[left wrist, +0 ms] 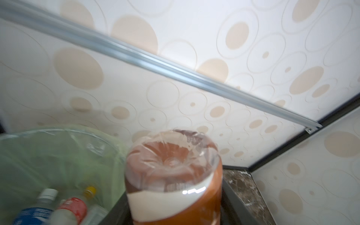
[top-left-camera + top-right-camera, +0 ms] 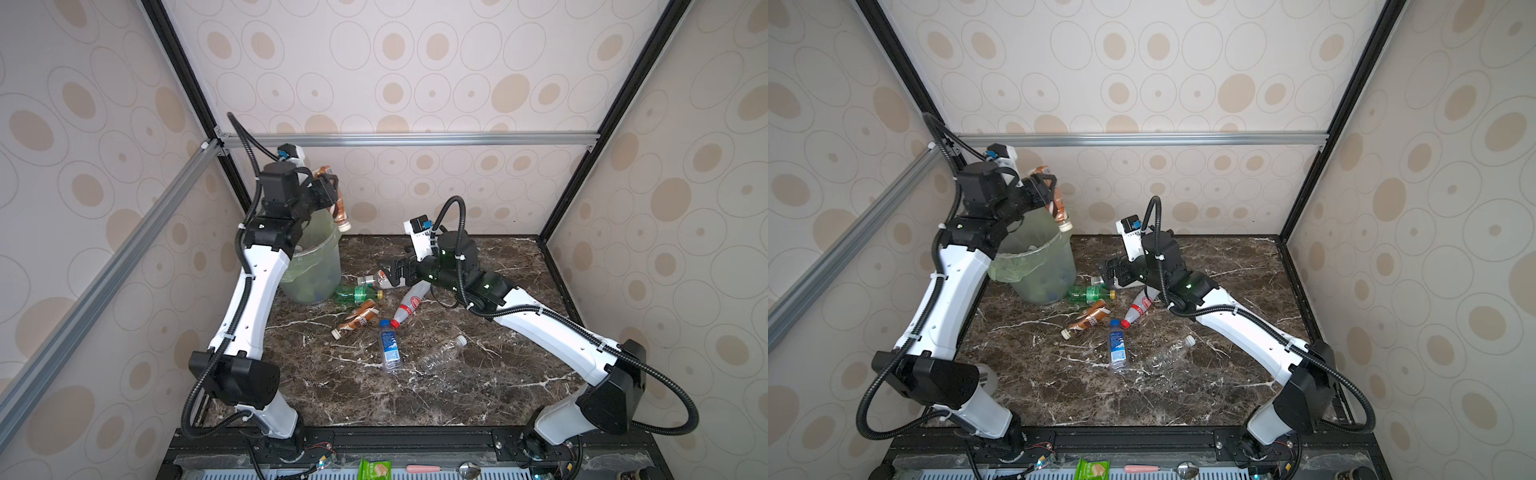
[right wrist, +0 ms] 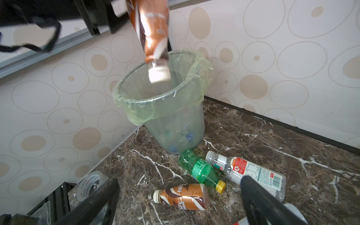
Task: Throw the plastic bottles in the bin
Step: Throw the plastic bottle into the trash bin.
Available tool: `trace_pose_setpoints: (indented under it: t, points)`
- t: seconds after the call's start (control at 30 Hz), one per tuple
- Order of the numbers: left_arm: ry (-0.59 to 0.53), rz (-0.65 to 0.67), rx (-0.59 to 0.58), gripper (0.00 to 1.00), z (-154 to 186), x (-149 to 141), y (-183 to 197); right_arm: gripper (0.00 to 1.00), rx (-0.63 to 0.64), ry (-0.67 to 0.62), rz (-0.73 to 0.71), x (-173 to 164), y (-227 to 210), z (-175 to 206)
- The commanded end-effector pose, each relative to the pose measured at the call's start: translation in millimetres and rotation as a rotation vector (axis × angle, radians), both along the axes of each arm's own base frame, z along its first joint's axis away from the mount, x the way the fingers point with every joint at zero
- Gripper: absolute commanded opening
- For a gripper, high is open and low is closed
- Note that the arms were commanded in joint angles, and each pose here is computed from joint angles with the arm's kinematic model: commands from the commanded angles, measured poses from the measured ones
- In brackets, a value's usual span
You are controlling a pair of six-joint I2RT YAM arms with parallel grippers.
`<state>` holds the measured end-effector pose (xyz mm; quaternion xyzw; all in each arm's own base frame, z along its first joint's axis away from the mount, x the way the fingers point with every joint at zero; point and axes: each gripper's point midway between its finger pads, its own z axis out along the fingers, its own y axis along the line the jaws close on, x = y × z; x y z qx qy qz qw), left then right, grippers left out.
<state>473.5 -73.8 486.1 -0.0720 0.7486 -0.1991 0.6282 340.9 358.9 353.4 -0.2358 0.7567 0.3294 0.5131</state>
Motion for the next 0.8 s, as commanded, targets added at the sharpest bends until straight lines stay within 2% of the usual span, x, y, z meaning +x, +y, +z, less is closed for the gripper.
trace_pose_setpoints:
  t: [0.0,0.1,0.2,0.33,0.43,0.5,0.6,0.77]
  points:
    - [-0.135,0.124,0.089,0.56,60,-38,33,0.99,-0.002,-0.015,0.022,-1,9,3]
    - [-0.171,0.202,0.116,0.57,73,-49,53,0.99,-0.009,-0.009,0.02,-2,8,-1]
    - [-0.159,0.238,0.132,0.58,65,-46,63,1.0,-0.018,-0.003,0.015,-3,7,-5]
    - [-0.026,0.283,0.126,0.62,8,-18,85,1.0,-0.026,0.006,0.012,-3,6,-10]
    - [0.141,0.231,0.094,0.78,-51,8,91,1.0,-0.03,0.011,0.01,-5,4,-12]
    - [0.226,0.206,0.104,0.89,-73,17,89,0.99,-0.035,0.01,0.006,-6,2,-13]
    - [0.206,0.195,0.098,0.99,-66,15,86,0.99,-0.044,0.008,-0.002,-6,-1,-16]
    - [0.116,0.174,0.065,0.99,-35,1,81,1.0,-0.05,0.017,-0.006,-5,-1,-20]
